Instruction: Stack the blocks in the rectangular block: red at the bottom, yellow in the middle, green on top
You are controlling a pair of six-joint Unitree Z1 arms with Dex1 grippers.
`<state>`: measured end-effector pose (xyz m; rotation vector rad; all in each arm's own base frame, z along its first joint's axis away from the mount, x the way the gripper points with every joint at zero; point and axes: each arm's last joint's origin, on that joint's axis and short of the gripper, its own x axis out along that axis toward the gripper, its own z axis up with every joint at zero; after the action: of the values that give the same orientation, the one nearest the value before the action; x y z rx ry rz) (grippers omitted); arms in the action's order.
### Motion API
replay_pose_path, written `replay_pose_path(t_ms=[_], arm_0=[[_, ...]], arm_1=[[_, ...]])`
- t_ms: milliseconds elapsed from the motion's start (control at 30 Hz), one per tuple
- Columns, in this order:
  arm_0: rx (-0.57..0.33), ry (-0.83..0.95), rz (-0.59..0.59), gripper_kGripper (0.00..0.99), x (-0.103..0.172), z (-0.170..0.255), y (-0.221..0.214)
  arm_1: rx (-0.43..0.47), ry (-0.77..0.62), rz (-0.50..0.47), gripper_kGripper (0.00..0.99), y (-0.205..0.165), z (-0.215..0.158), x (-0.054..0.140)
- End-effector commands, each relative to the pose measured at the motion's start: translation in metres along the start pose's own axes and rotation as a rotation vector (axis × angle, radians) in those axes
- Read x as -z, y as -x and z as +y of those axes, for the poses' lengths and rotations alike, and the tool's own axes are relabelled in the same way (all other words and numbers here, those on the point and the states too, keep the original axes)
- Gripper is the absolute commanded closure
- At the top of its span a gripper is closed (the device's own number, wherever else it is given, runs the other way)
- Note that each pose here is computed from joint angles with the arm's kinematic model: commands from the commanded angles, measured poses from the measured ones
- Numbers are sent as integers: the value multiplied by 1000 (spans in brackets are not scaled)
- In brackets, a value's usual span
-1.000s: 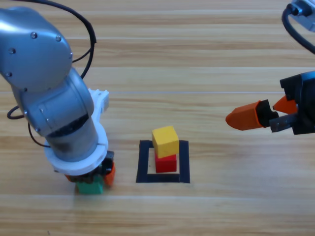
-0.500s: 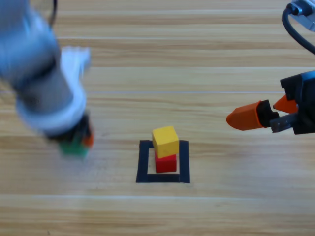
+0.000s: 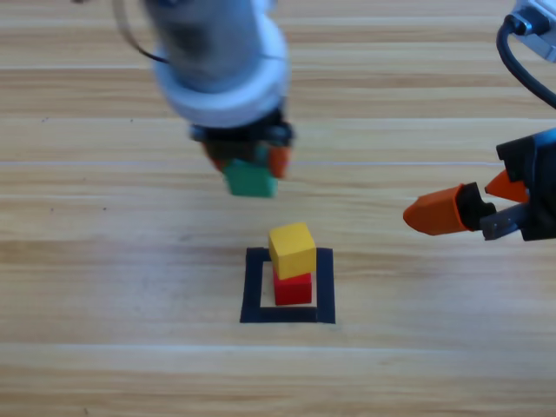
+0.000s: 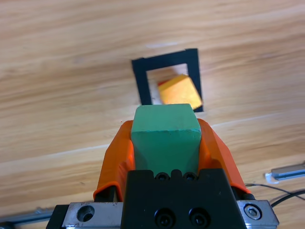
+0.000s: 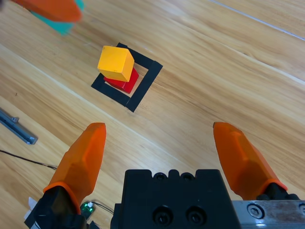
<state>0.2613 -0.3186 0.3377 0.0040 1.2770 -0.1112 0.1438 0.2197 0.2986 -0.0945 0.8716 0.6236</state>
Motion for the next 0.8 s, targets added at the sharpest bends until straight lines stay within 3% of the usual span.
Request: replay_pose_path(t_ms=[33,800], arm_0=[[-64,-32,66,955,16,-46,-45],[-118,104,68,952,11,-54,-74]], arm_1=[[48,-1,31,0,-11,-9,7],[43,4,38,0,-13,-9,7]])
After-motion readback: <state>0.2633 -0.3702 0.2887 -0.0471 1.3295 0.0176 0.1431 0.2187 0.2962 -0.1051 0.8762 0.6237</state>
